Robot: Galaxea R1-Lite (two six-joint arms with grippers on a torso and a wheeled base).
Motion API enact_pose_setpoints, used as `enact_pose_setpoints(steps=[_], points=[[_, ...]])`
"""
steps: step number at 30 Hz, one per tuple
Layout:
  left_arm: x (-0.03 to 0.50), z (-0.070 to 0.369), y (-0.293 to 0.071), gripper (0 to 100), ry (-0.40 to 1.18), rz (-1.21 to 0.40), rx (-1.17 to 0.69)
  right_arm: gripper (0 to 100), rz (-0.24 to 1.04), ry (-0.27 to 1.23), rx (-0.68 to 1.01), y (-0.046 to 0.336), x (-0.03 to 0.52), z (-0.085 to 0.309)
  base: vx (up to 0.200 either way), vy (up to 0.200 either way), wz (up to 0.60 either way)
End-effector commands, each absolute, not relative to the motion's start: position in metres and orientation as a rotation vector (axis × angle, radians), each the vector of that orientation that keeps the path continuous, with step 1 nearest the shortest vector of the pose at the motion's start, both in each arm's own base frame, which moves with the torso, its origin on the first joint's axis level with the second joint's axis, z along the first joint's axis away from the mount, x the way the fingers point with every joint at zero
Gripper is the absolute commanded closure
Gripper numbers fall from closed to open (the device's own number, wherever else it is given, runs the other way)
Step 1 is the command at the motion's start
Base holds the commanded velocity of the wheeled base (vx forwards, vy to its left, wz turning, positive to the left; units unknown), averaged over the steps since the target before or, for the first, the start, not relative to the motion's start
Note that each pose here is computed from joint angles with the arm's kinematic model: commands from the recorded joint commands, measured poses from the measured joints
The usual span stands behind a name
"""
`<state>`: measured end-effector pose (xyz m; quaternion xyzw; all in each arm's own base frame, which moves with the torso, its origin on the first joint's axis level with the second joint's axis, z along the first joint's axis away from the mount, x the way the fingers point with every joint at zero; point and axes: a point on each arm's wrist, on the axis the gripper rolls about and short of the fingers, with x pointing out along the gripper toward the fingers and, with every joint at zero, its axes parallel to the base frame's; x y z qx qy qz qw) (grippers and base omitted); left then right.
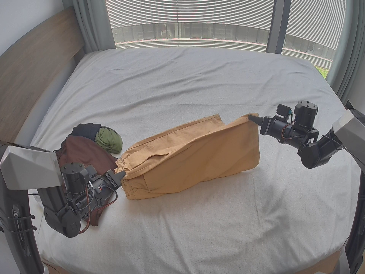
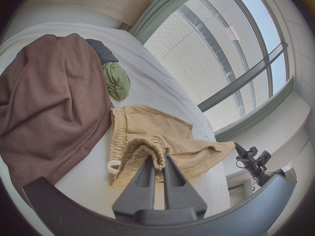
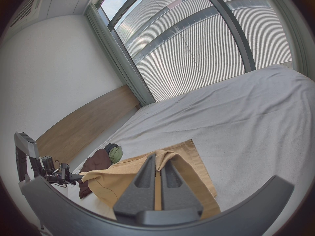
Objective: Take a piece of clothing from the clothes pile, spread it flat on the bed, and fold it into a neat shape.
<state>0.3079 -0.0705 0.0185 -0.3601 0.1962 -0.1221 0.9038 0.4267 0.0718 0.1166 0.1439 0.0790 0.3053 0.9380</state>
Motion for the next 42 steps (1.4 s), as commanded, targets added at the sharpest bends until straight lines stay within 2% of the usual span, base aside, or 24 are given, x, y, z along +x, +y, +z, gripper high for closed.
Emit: enact_pose_setpoints(steps=[1,12,24,36,42], points=[[0.312,0.015,-0.071,100,0.401,-0.240,-0.748,100,0.645,0.156,0.291,0.082,0.441,0.118,0.000,0.000,0.00],[0.328,0.025,-0.071,100,0.298,-0.162,-0.808,100,0.662,0.155,0.285,0.095,0.462,0.118,0.000,0.000,0.00],[0.333,0.014,-0.069,100,0.311,-0.139,-0.803,100,0.672,0.157,0.284,0.104,0.486,0.138,0.000,0.000,0.00],[0.340,0.011,-0.064,100,0.289,-0.105,-0.806,100,0.648,0.197,0.289,0.114,0.504,0.107,0.000,0.000,0.00],[0.342,0.008,-0.064,100,0.292,-0.105,-0.806,100,0.621,0.158,0.283,0.121,0.514,0.104,0.000,0.000,0.00]])
